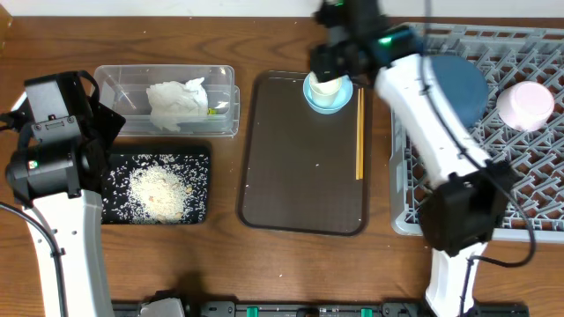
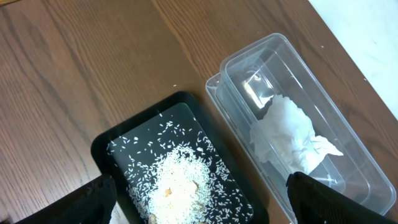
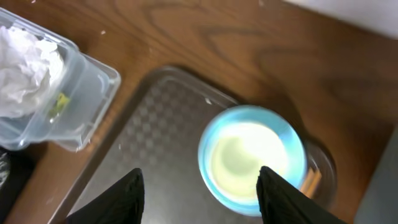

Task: Sort waste into correct bins and load items into the dishwasher rack
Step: 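Reach the right gripper to the white cup in the blue cup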

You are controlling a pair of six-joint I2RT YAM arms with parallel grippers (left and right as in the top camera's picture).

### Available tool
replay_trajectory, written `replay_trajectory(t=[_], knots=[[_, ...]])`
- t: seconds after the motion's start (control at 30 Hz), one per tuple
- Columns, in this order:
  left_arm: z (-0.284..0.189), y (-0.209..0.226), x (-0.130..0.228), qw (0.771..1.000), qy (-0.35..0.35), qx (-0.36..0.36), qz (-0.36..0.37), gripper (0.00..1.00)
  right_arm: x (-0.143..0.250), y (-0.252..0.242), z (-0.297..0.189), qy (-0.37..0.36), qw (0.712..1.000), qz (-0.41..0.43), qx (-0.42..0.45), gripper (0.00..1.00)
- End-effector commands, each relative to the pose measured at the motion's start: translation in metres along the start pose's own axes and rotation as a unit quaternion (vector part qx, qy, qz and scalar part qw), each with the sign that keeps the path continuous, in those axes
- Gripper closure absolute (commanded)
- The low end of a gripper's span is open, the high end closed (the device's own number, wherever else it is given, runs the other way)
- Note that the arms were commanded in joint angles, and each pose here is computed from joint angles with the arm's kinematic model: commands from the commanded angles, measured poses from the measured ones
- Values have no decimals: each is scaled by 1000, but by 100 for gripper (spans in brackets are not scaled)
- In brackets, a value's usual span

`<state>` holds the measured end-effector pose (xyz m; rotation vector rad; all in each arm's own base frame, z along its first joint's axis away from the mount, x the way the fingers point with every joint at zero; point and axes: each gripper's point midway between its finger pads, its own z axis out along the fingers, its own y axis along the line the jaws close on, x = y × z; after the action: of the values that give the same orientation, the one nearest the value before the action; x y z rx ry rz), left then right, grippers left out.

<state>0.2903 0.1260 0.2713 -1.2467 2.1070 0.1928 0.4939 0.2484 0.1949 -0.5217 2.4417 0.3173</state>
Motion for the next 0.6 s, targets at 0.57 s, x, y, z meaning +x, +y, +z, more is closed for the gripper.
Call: replay_trajectory(t=[0.57], knots=[[2, 5, -2, 1000, -4, -12, -7, 10, 60, -11, 90, 84, 981, -26, 171, 60]])
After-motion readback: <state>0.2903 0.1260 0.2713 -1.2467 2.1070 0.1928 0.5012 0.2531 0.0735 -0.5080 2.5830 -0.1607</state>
